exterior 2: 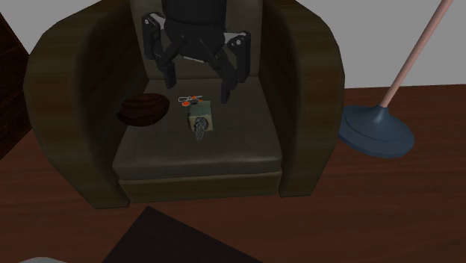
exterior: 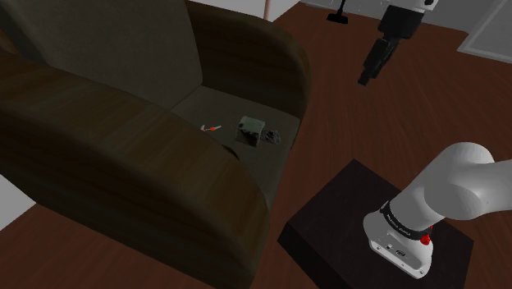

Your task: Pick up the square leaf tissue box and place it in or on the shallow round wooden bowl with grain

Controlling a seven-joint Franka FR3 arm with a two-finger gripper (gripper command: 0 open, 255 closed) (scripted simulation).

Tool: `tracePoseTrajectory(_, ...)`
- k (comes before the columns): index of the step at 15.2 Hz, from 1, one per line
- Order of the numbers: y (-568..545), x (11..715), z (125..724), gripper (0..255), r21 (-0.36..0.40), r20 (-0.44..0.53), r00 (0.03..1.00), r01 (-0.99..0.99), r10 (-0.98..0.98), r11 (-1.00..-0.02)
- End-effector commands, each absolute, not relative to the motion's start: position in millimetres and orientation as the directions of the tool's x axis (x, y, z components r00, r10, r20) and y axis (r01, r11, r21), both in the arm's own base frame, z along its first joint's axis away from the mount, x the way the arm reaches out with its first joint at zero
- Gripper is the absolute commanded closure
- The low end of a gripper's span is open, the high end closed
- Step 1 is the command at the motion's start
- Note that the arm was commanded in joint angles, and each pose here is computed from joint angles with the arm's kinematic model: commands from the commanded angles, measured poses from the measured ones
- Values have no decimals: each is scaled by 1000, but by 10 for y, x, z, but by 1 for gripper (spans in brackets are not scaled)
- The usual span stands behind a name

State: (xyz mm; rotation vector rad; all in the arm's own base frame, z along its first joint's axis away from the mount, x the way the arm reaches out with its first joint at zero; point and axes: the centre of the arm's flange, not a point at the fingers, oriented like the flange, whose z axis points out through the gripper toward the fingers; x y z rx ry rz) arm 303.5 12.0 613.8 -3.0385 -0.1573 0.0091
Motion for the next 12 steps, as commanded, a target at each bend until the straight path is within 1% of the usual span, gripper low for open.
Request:
tracePoseTrajectory(1,120,3035,6138,0,-99,-1,995,103,103,-990)
tracePoseTrajectory(12,662,4041,5141,0,-118,-51,972,220,228,-968)
